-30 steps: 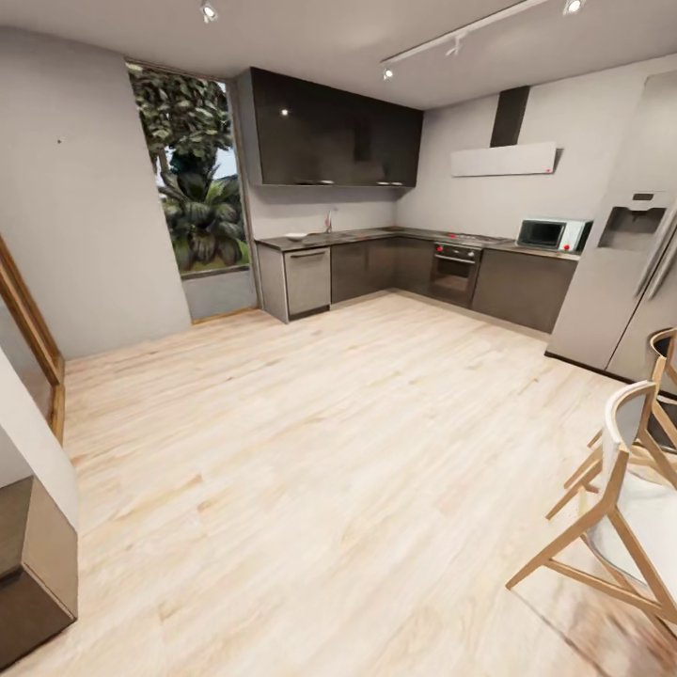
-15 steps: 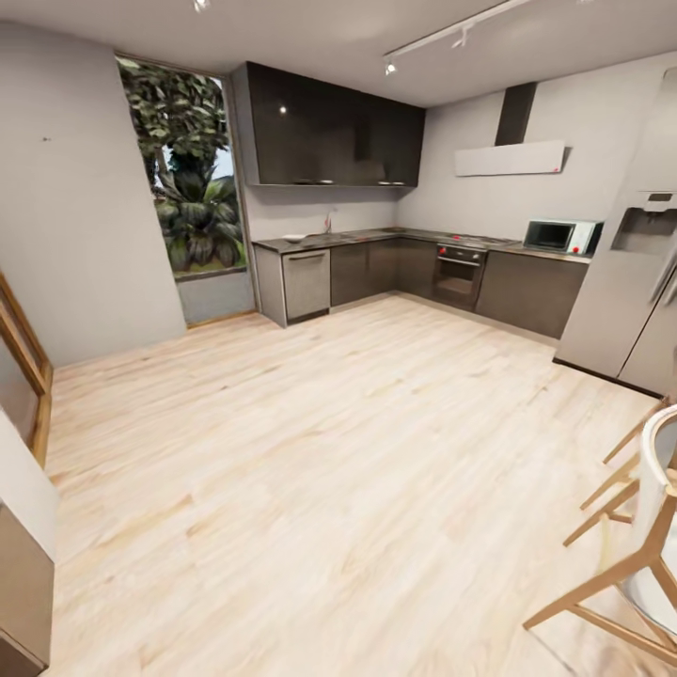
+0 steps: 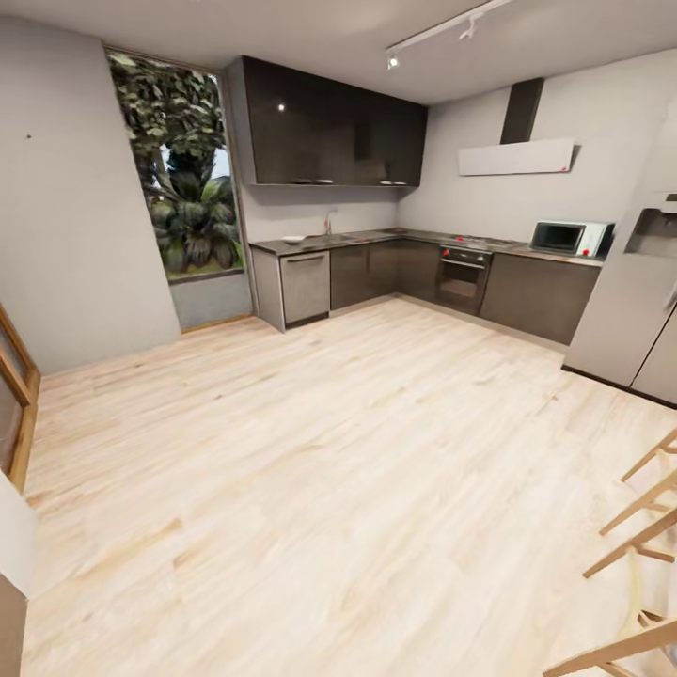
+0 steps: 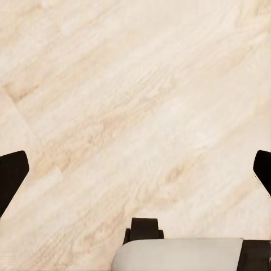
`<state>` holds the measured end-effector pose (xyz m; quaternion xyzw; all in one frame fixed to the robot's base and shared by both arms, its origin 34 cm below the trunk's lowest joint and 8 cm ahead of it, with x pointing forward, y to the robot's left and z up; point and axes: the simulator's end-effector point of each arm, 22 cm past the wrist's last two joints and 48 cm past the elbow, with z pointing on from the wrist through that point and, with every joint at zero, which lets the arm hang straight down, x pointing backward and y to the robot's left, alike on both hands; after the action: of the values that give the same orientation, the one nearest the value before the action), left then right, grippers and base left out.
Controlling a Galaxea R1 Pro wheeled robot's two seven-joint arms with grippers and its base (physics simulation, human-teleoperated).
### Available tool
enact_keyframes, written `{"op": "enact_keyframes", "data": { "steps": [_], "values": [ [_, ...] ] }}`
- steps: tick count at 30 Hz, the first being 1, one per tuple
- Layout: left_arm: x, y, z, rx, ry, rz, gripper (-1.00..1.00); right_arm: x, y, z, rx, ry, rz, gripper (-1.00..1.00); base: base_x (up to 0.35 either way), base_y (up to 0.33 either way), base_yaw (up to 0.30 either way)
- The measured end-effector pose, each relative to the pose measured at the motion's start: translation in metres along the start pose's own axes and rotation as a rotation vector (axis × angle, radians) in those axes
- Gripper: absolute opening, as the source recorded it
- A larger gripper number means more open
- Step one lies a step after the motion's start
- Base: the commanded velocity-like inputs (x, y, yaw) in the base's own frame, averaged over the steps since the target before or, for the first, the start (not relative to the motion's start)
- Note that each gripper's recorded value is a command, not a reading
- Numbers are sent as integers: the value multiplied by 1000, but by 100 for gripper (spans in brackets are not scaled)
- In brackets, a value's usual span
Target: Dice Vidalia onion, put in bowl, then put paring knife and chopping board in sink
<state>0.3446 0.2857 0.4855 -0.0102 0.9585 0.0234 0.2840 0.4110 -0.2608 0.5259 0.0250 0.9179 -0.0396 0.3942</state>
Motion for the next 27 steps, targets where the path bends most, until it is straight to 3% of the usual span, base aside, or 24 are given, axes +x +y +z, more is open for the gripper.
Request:
{"op": "enact_keyframes", "data": {
  "steps": [27],
  "values": [
    [0,0,0,0,0,0,100,0,0,0,-1,0,0,100,318,0,0]
  ]
}}
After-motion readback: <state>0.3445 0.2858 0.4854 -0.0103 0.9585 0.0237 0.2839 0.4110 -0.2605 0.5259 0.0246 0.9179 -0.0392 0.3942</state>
